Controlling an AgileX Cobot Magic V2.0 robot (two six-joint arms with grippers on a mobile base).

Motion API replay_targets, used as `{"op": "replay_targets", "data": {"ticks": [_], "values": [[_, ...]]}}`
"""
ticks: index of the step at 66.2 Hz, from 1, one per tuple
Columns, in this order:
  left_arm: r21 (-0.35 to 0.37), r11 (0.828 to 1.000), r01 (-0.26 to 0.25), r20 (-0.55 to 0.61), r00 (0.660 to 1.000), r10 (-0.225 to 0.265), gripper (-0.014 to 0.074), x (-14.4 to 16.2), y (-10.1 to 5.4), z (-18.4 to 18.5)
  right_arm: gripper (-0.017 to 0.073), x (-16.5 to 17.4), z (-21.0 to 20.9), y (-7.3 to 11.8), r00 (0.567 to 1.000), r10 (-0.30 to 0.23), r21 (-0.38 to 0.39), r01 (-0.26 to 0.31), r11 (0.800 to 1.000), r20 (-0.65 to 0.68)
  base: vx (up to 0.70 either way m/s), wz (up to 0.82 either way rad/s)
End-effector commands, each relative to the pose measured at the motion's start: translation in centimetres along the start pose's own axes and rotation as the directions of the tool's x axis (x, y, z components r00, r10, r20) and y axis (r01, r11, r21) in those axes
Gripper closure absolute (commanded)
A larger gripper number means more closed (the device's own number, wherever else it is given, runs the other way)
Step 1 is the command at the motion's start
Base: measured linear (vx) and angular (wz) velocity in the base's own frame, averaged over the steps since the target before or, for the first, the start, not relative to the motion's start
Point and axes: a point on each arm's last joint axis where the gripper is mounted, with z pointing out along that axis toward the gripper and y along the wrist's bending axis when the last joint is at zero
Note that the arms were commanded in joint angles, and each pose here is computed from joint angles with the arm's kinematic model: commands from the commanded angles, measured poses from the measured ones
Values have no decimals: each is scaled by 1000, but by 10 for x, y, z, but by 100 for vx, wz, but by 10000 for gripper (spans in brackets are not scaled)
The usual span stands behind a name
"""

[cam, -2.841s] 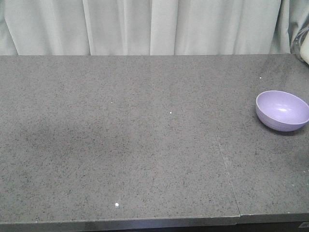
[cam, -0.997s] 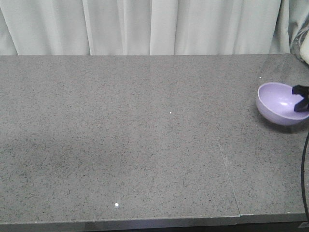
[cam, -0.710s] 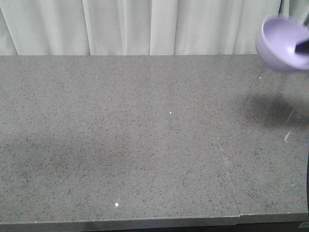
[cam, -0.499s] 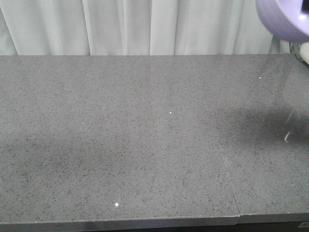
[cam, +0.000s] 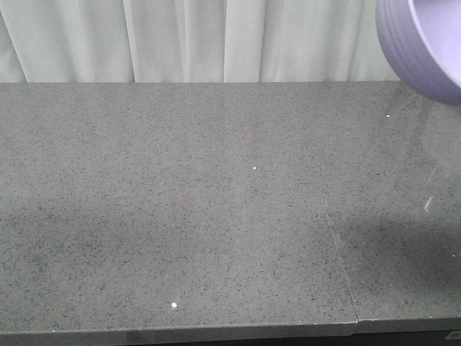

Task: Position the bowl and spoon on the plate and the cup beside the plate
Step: 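Lift the lavender bowl by its rim with the right gripper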

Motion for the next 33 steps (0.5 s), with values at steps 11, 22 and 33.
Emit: {"op": "replay_targets", "data": {"ticks": [11,22,33], "values": [[24,1000,2,78,997,-4,601,-6,-5,-15,564,-10,-14,23,996,-49,-38,52,998,74,0,0],[24,1000,2,77,997,-4,601,-6,-5,-15,564,-10,-17,28,995,-60,-36,63,997,82,0,0],[24,1000,2,77,997,-4,601,-6,-5,-15,564,-10,-17,28,995,-61,-35,65,997,82,0,0]]}}
